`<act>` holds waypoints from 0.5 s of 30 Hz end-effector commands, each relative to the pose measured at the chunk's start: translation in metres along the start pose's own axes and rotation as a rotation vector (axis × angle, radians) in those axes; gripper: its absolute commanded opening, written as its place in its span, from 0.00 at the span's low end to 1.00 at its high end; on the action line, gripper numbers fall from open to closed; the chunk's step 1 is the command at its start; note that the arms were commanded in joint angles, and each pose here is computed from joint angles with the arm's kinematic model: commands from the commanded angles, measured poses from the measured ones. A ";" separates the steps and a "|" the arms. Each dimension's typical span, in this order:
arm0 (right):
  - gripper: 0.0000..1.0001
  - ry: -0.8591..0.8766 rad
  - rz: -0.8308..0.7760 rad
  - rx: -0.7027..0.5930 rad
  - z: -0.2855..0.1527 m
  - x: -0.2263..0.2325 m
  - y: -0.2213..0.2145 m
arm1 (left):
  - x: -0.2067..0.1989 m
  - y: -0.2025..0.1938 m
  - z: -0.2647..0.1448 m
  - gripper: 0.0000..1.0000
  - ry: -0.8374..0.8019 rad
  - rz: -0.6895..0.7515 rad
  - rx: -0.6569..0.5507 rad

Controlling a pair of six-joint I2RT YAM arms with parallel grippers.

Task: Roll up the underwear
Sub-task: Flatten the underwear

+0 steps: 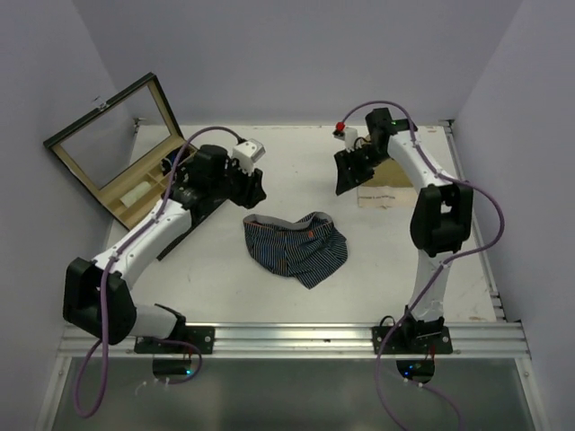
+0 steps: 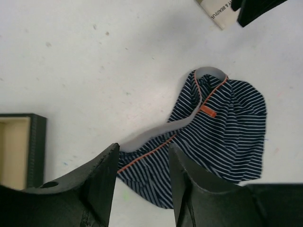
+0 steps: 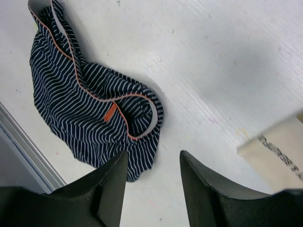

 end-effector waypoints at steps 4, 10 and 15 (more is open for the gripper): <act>0.47 -0.009 -0.018 0.015 -0.018 0.055 -0.033 | 0.018 0.010 -0.004 0.54 -0.157 0.538 0.040; 0.59 -0.057 -0.078 0.057 0.019 0.060 -0.052 | 0.056 -0.018 0.008 0.58 -0.439 0.591 0.189; 0.61 -0.073 -0.058 0.085 0.038 0.048 -0.054 | 0.092 -0.025 0.016 0.64 -0.482 0.589 0.213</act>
Point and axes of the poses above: each gripper's point midway between its finger pads, its own z axis out along the fingers, its own x axis along the line the jaws close on, y = z × x, the point moved 4 cm from there along -z, back along the fingers, and after that the axes turned 1 degree about z, right-handed, at the moved point
